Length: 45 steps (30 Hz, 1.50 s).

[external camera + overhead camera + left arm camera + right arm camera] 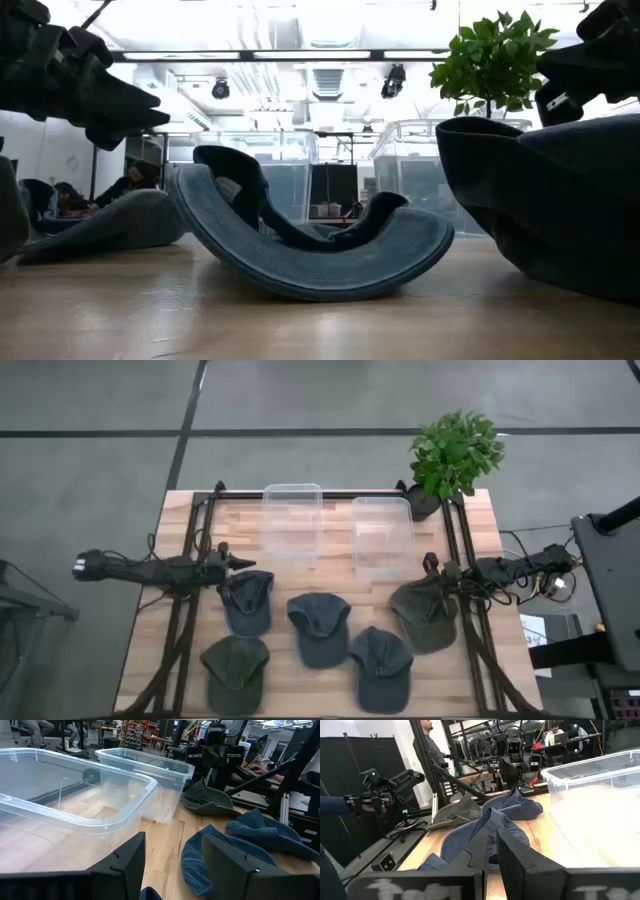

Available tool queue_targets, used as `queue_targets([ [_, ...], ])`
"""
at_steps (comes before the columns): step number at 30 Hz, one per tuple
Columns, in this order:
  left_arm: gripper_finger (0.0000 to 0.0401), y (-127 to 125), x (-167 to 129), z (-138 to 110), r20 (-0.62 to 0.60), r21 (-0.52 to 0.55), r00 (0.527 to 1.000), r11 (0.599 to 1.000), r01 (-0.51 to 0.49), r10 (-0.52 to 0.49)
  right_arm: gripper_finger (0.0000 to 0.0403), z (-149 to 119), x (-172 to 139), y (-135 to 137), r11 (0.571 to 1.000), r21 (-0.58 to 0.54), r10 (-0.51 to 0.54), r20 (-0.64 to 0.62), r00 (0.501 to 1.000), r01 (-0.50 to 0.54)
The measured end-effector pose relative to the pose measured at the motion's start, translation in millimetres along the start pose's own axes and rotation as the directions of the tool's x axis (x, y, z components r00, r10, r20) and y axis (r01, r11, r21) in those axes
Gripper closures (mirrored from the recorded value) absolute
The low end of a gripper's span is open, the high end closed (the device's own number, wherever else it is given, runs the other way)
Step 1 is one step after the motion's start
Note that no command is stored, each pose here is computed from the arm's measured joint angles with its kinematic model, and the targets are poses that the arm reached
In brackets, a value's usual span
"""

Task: Pick & Place hat
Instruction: Put the right green cap into the right transparent bin

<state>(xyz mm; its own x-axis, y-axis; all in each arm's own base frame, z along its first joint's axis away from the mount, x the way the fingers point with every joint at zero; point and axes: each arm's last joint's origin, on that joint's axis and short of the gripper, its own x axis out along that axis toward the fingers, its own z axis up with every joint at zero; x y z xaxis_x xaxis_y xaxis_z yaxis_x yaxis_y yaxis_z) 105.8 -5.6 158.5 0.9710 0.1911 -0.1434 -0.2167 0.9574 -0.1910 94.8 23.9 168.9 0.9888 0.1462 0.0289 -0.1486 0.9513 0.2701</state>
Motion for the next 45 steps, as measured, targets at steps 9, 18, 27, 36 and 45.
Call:
queue_targets([
  [9,0.0214,-0.3,0.1,1.3,0.018,-0.006,1.000,1.000,0.003,-0.003,0.0369,0.4,0.0,-0.4,1.000,0.000,-0.016,0.008,1.000,0.016],
  [18,0.0214,-0.4,0.2,2.5,0.037,-0.010,0.999,1.000,0.000,0.000,0.0369,0.4,0.0,-0.4,1.000,0.000,-0.016,0.007,1.000,0.016],
  [27,0.0214,-0.4,0.2,2.4,0.035,-0.009,0.999,1.000,0.000,0.000,0.0369,0.4,0.0,-0.4,1.000,0.000,-0.015,0.007,1.000,0.015],
  [36,0.0214,0.0,0.1,1.0,0.009,-0.004,1.000,1.000,-0.006,0.006,0.0369,-0.6,-0.1,2.7,0.996,0.010,0.091,-0.024,0.996,-0.091],
  [45,0.0214,-0.2,0.0,0.8,0.004,-0.025,1.000,1.000,0.000,0.000,0.0369,-1.5,-0.5,5.2,0.982,0.077,0.178,-0.050,0.983,-0.174],
])
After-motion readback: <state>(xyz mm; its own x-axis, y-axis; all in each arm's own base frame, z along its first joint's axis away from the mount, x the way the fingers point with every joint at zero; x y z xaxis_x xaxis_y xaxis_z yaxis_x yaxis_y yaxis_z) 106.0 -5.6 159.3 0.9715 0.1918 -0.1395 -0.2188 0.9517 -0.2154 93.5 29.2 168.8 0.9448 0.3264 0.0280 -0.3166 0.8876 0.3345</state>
